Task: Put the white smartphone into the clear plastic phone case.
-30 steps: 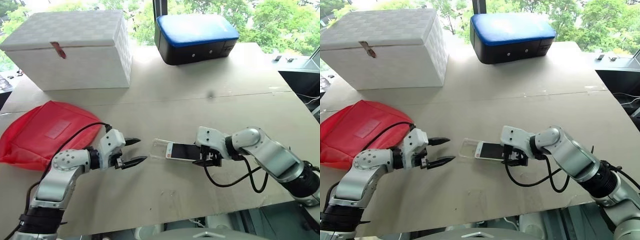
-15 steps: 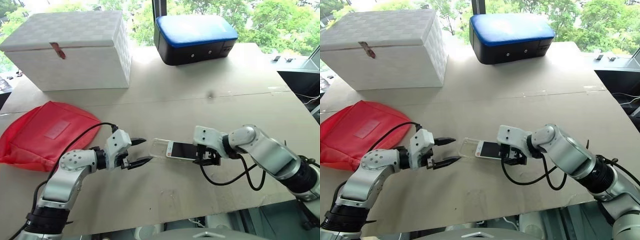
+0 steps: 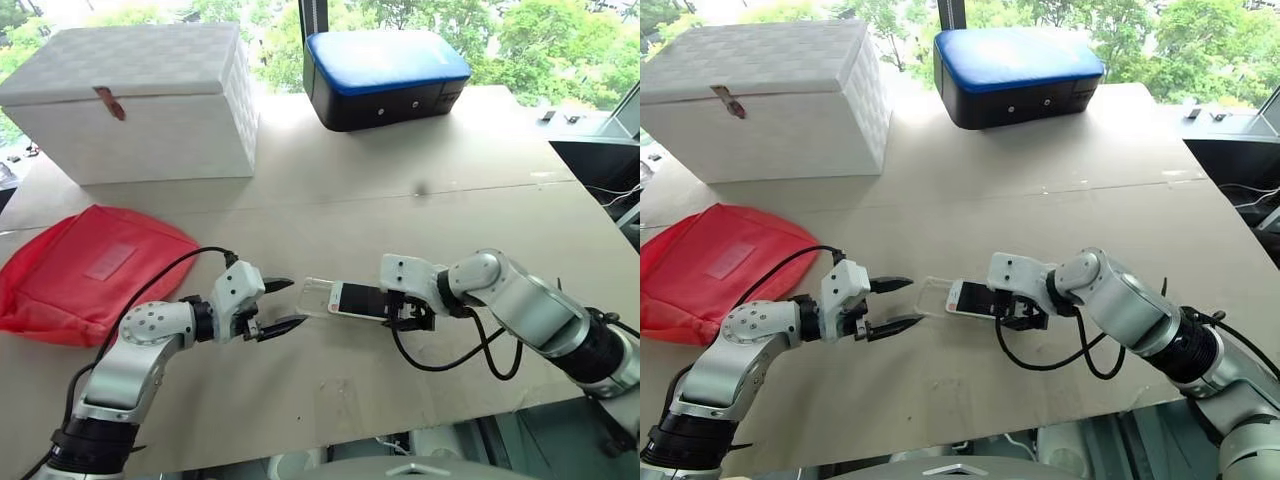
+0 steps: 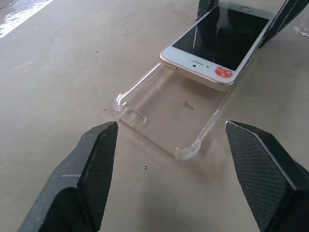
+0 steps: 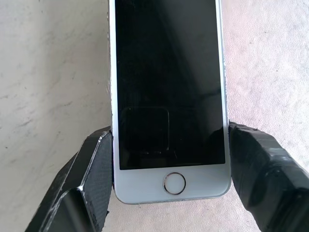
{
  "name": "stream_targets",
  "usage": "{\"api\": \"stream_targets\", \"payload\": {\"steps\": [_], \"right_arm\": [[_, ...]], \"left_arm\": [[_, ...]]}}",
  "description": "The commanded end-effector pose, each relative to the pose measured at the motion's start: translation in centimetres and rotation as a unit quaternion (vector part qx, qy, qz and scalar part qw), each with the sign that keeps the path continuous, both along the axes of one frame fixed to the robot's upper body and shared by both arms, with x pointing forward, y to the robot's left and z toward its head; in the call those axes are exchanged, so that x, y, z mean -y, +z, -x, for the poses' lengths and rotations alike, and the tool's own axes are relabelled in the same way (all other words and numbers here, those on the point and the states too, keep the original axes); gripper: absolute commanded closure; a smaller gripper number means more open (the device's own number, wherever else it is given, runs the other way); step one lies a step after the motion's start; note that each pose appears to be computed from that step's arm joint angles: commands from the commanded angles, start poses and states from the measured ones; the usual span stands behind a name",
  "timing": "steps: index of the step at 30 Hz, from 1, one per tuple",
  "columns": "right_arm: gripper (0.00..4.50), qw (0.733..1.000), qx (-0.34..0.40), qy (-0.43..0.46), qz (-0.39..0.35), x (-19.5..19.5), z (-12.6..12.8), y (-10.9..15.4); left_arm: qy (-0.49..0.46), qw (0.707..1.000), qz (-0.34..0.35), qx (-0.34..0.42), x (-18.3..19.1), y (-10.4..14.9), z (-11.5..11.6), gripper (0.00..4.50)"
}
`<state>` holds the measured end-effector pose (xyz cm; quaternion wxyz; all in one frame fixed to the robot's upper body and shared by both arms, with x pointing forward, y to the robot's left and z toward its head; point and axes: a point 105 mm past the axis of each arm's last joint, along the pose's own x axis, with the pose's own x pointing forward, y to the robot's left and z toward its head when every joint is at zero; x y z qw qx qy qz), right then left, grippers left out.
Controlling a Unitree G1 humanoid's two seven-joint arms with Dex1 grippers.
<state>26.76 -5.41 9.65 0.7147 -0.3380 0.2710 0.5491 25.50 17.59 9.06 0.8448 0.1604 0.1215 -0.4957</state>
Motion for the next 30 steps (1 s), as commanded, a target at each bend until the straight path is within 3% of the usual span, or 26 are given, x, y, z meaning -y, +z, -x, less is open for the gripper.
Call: {"api": "stream_targets", "payload": {"steps": [1, 3, 5, 7, 18, 21, 28, 30], "right_arm": [[1.55, 1.0, -0.02, -0.005, -0.005, 0.1, 0.3, -0.3], [1.55, 1.0, -0.02, -0.004, -0.008, 0.1, 0.2, -0.2], [0.51, 1.0, -0.018, -0.001, -0.011, 0.1, 0.2, -0.1], [0.06, 1.0, -0.012, 0.001, -0.015, 0.1, 0.1, 0.1], [0.06, 0.995, 0.006, -0.019, -0.096, 1.2, 0.6, 3.7], [1.01, 0.993, 0.01, -0.035, -0.108, 2.0, 0.5, 4.2], [4.34, 0.97, -0.009, -0.016, -0.241, 0.6, 1.1, 6.7], [4.47, 0.967, -0.024, 0.011, -0.255, -0.7, 1.5, 6.5]], "left_arm": [[-0.004, 1.0, 0.008, 0.019, 0.4, 0.9, 0.2, 0.9], [-0.002, 1.0, 0.009, 0.019, 0.4, 0.9, 0.2, 0.9], [0.0, 1.0, 0.011, 0.019, 0.5, 0.8, 0.3, 0.9], [0.001, 1.0, 0.012, 0.019, 0.6, 0.8, 0.3, 0.9], [0.008, 1.0, 0.011, 0.016, 0.0, 0.5, 0.6, 0.9], [0.008, 1.0, 0.011, 0.016, -0.2, 0.4, 0.7, 0.9], [-0.02, 0.997, 0.071, 0.035, 0.3, 1.5, 1.5, 0.9], [-0.029, 0.996, 0.083, 0.03, 0.1, 1.8, 1.9, 0.9]]}}
